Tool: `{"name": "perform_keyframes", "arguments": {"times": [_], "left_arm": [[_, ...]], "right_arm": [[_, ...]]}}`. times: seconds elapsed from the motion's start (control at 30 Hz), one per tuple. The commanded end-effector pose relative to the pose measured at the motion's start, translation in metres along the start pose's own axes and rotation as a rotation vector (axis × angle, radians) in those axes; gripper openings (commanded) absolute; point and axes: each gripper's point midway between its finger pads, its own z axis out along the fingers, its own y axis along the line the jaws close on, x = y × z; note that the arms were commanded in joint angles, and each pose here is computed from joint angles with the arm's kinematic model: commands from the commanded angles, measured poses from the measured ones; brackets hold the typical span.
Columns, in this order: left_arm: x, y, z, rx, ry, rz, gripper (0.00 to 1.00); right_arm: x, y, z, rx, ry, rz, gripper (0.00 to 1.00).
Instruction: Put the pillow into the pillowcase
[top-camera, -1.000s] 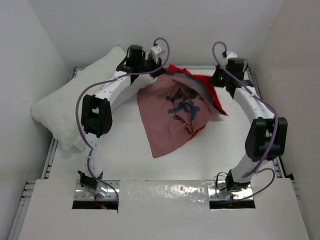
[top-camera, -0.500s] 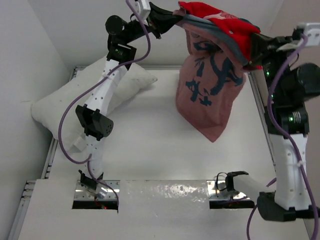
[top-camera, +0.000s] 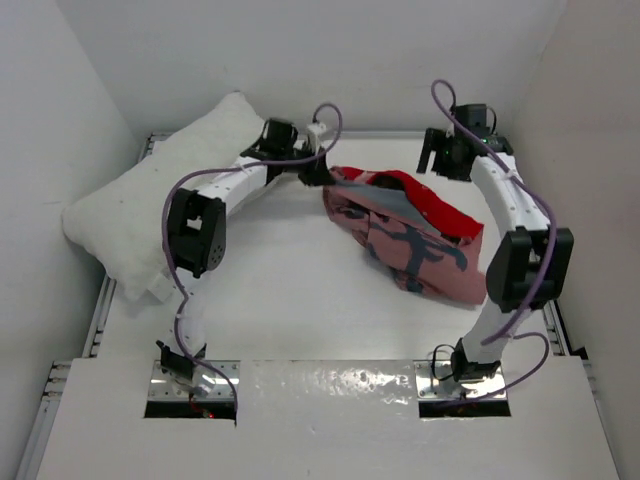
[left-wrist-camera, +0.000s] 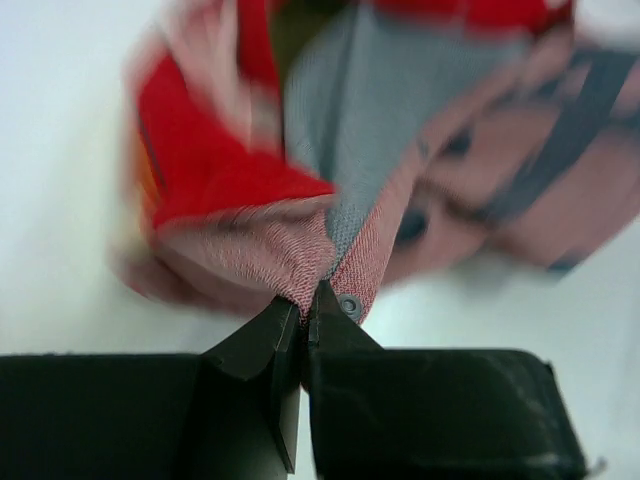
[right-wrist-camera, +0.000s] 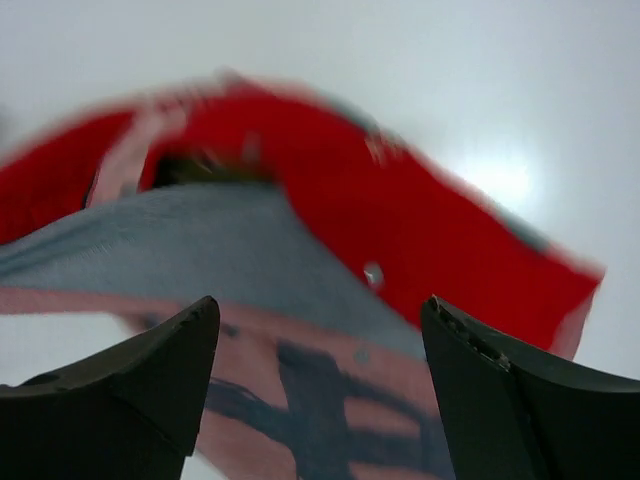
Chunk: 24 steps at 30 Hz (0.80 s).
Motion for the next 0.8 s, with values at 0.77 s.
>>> {"name": "perform_keyframes", "arguments": {"times": [0.77], "left_arm": [[0.061, -0.017, -0.053, 0.011, 0.238, -0.014, 0.0]], "right_arm": [[0.034, 0.102, 0.13, -0.329, -0.023, -0.54, 0.75]]}}
